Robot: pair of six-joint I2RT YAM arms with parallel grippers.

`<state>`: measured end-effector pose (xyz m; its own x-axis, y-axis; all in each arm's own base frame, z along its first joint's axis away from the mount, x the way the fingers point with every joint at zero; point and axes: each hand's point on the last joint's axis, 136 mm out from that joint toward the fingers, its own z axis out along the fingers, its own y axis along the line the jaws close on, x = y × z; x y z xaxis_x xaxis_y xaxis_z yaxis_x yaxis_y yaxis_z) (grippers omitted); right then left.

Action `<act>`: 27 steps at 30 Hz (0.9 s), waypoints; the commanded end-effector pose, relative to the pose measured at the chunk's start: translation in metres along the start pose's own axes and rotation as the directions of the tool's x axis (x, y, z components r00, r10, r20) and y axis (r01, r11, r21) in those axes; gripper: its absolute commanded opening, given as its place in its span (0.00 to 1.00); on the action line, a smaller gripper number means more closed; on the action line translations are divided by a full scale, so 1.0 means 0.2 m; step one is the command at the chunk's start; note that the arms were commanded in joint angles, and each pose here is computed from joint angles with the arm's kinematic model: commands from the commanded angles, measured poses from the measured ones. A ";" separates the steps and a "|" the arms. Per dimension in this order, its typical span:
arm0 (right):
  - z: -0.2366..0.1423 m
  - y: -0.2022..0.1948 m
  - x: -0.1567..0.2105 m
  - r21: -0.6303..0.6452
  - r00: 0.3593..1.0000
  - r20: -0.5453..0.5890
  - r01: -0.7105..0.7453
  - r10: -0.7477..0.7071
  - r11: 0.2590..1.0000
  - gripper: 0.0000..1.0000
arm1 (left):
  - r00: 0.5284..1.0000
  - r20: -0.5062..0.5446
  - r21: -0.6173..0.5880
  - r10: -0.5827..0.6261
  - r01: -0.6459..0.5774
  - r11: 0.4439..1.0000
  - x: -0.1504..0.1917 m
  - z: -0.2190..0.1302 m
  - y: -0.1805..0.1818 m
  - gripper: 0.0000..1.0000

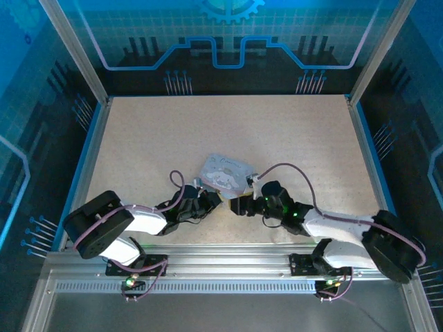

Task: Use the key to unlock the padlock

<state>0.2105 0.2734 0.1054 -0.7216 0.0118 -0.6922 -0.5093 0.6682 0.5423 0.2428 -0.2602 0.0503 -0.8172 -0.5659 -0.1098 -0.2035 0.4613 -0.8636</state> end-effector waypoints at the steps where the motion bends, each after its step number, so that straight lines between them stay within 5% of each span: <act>1: -0.07 -0.01 -0.02 0.059 0.973 -0.011 0.232 -0.232 0.971 0.70 | 1.000 0.015 -0.011 -0.012 0.013 1.000 -0.02 -0.02 -0.01 0.03; 8: -0.20 0.07 -0.12 0.054 0.882 0.059 0.465 -0.468 0.884 0.99 | 0.999 0.014 -0.011 -0.030 0.030 0.999 -0.02 -0.06 -0.05 0.03; 13: -0.21 0.13 -0.10 0.022 0.768 0.064 0.638 -0.638 0.770 1.00 | 0.999 0.005 -0.016 -0.037 0.037 0.999 -0.02 -0.08 -0.10 0.03; 19: -0.21 0.19 -0.03 0.115 0.479 0.116 0.863 -0.870 0.491 1.00 | 0.999 0.003 -0.022 -0.040 0.040 0.999 -0.02 -0.12 -0.16 0.01; 27: -0.20 0.20 -0.02 0.184 0.373 0.074 0.906 -0.925 0.381 0.98 | 0.997 0.013 -0.011 -0.070 0.070 0.997 -0.03 -0.15 -0.19 0.00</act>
<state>0.1669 0.2705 0.1391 0.1663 -0.5382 -0.8263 -0.8199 0.3901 -0.4191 0.2319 -0.2496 0.0797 -0.8090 -0.5847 -0.0604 -0.2744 0.4665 -0.8409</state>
